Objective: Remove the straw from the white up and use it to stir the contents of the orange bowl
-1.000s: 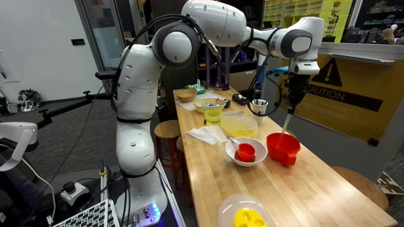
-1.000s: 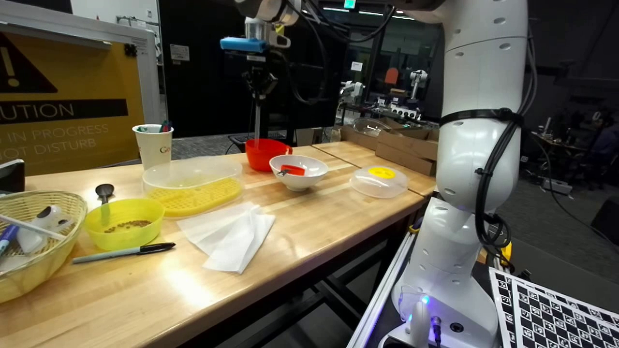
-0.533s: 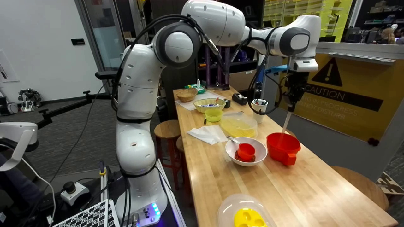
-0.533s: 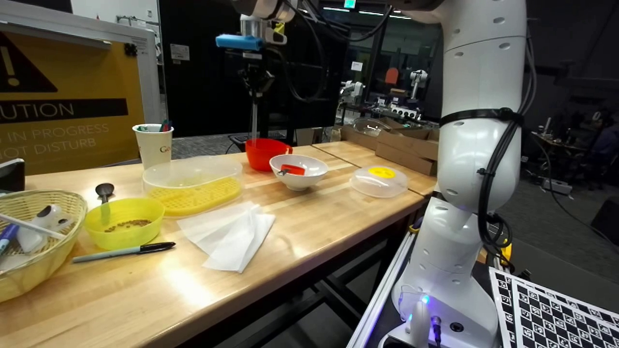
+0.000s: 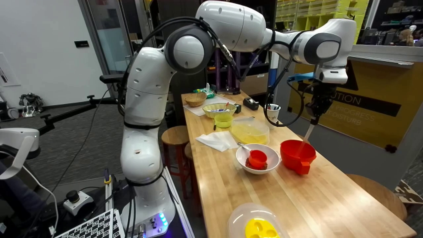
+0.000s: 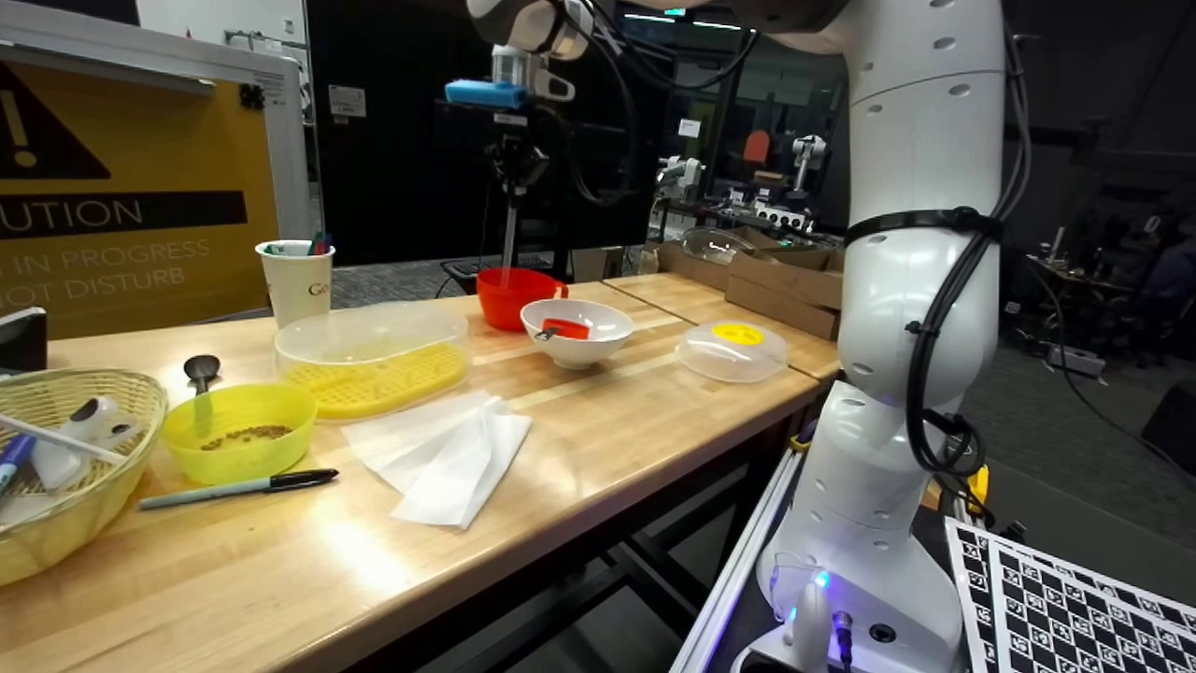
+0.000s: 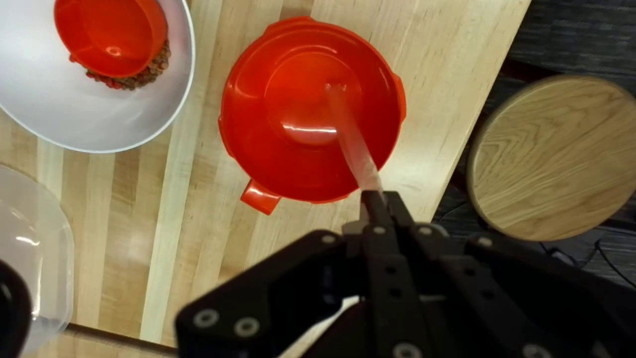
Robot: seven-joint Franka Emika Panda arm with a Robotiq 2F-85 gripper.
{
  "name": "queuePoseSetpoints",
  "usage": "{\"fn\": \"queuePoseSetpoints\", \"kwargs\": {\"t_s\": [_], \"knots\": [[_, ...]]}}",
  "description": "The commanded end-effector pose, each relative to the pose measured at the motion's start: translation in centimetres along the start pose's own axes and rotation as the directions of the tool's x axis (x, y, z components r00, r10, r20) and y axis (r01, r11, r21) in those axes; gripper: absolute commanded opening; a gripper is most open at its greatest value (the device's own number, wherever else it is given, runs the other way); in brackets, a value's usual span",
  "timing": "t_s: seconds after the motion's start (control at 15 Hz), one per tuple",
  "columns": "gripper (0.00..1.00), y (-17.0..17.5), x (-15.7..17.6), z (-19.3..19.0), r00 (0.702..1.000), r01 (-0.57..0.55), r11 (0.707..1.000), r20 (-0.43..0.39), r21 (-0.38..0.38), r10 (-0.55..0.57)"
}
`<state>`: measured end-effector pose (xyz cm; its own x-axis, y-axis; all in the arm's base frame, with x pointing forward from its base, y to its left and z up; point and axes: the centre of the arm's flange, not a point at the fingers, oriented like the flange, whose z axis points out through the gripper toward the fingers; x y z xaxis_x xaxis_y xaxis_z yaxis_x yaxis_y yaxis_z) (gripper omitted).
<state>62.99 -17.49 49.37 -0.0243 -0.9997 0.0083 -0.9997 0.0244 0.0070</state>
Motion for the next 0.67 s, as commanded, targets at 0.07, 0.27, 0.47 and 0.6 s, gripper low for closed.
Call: {"fn": "queuePoseSetpoints", "kwargs": {"t_s": [0.07, 0.27, 0.47, 0.6], "knots": [[0.01, 1.2, 2.0, 0.0, 0.998, -0.055, 0.998, 0.023, 0.005, 0.055], [0.01, 2.4, 2.7, 0.5, 0.997, -0.074, 0.997, 0.022, 0.002, 0.074], [0.01, 4.1, 2.3, 0.8, 0.996, -0.082, 0.997, 0.023, 0.001, 0.082], [0.01, 5.4, 1.8, 0.8, 0.996, -0.081, 0.997, 0.024, 0.000, 0.081]]}}
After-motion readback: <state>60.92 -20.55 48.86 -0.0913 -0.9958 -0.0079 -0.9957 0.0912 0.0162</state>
